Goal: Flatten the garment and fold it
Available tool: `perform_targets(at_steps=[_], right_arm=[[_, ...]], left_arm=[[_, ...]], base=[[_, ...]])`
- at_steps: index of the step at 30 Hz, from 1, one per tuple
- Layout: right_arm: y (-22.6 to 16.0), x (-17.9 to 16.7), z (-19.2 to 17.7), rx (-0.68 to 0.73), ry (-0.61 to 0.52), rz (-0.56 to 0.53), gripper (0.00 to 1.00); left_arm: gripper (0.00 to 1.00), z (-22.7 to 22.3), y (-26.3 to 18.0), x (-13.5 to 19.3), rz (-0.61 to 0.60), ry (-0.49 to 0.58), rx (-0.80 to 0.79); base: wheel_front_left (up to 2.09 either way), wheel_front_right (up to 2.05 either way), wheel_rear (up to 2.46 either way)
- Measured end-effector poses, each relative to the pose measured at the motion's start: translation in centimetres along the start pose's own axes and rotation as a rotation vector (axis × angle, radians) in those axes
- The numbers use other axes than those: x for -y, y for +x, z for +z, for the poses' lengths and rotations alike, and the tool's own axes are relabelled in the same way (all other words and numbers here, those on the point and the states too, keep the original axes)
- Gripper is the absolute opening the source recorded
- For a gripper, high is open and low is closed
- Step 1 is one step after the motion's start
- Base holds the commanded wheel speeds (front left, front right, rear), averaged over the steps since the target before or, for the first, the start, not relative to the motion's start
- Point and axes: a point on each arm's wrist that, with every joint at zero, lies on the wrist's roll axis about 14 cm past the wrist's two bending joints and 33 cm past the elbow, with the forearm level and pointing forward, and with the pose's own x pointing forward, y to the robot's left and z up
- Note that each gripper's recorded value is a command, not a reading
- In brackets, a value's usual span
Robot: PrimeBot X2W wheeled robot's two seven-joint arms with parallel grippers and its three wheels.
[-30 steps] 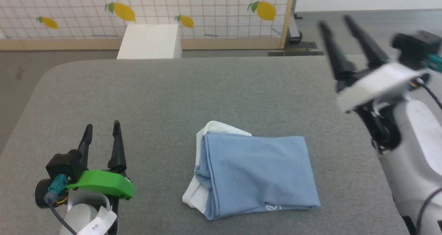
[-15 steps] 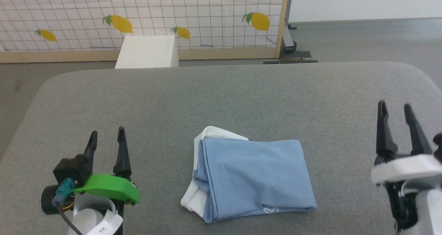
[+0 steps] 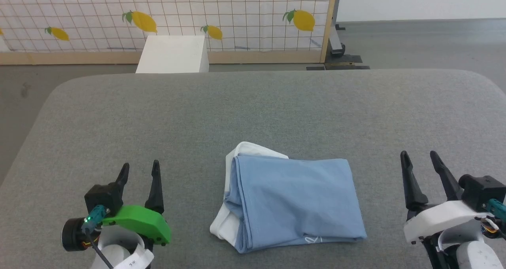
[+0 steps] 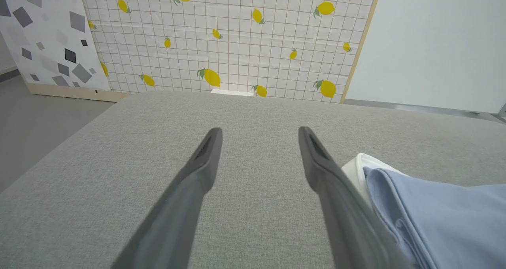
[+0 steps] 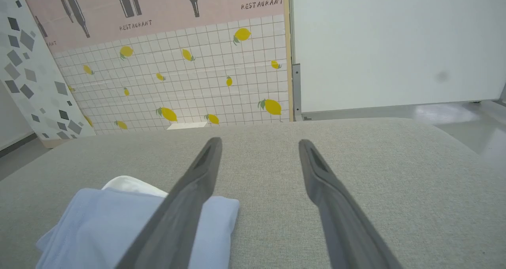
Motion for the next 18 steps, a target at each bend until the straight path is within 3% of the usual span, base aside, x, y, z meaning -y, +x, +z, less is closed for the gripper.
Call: perform_targets(at_steps=[18], right_arm=[[0.26, 0.21, -0.44, -0.033, -0.041, 0.004, 1.0]], left_arm=[[1.0, -0.67, -0.11, -0.29, 0.005, 0.031, -0.008]], base=[[0.0, 0.0, 0.0]])
